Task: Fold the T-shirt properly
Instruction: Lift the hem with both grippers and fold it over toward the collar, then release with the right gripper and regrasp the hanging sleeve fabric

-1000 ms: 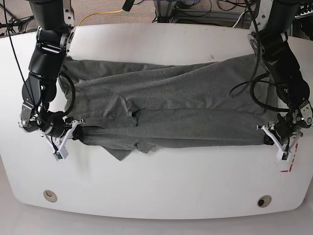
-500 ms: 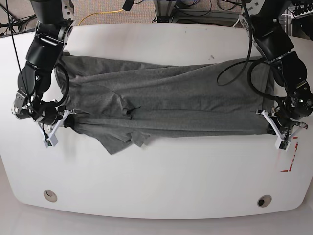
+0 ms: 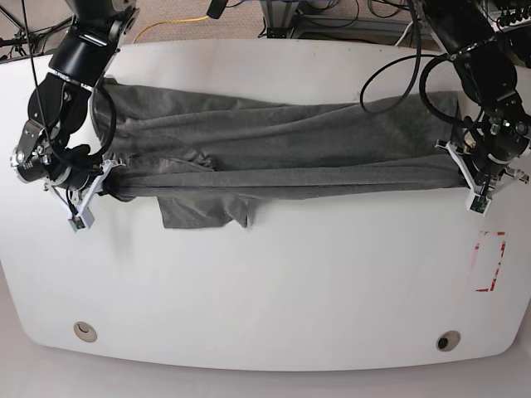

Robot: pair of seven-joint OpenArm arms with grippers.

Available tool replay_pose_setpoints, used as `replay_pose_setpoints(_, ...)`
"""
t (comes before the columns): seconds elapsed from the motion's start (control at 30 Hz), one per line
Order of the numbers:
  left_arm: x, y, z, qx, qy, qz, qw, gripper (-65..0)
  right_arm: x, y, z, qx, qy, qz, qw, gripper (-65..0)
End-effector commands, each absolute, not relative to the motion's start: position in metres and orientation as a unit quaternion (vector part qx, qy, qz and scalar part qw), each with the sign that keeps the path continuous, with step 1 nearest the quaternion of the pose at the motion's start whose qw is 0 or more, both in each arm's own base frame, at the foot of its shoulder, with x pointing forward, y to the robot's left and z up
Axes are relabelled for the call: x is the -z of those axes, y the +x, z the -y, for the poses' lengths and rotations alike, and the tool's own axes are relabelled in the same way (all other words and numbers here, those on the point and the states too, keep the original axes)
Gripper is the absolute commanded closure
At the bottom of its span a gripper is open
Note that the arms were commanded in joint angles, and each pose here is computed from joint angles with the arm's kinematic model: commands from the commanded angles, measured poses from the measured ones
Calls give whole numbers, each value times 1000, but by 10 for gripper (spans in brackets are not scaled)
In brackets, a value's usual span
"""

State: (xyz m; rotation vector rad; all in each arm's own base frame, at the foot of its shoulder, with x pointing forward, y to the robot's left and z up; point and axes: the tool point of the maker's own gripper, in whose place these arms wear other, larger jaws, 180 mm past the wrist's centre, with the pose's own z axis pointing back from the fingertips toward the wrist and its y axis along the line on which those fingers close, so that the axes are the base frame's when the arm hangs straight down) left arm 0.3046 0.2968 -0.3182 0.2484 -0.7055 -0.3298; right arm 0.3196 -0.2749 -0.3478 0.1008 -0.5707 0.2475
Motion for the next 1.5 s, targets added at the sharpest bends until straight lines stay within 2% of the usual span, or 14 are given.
replay_pose_setpoints(0.0, 304, 298, -318, 149, 160, 342, 914, 0, 332, 318, 288, -130, 13, 292, 948, 0)
replay_pose_setpoints(0.47, 334, 260, -324, 155, 160, 288, 932, 0, 370, 262, 289, -137, 12, 224, 965, 0)
replay_pose_setpoints(0.63, 343, 249, -324, 158, 157, 272, 936, 0, 363, 252, 287, -151, -4, 228, 962, 0)
replay_pose_setpoints(0.7, 348, 246, -319, 166, 152, 265, 937, -54, 360, 250, 285, -157, -9, 232, 960, -6)
replay_pose_setpoints(0.77, 353, 243, -313, 176, 146, 258, 938, -142, 361, 247, 284, -159, -9, 229, 960, -55)
replay_pose_setpoints(0.8, 354, 243, -312, 179, 145, 257, 939, -199, 361, 246, 284, -159, -9, 229, 960, -103)
replay_pose_setpoints(0.87, 356, 242, -309, 184, 143, 254, 939, -324, 361, 246, 284, -159, -10, 229, 960, -231)
replay_pose_setpoints(0.93, 356, 243, -309, 184, 142, 255, 939, -410, 356, 245, 289, -151, -16, 235, 960, -357)
replay_pose_setpoints(1.0, 357, 244, -307, 186, 141, 254, 939, -442, 351, 245, 296, -135, -22, 245, 960, -476)
replay_pose_setpoints(1.03, 357, 243, -307, 185, 139, 253, 939, -438, 349, 244, 298, -123, -21, 253, 959, -525)
replay_pose_setpoints(1.07, 358, 244, -307, 185, 139, 254, 939, -433, 345, 245, 301, -114, -20, 262, 958, -550)
replay_pose_setpoints(1.13, 356, 245, -308, 182, 139, 257, 939, -432, 336, 247, 304, -93, -6, 289, 953, -574)
replay_pose_setpoints(1.3, 336, 259, -309, 178, 153, 287, 929, -414, 323, 268, 282, -106, 44, 330, 937, -574)
replay_pose_setpoints(1.47, 329, 262, -311, 173, 158, 296, 926, -396, 328, 291, 254, -135, 78, 330, 931, -574)
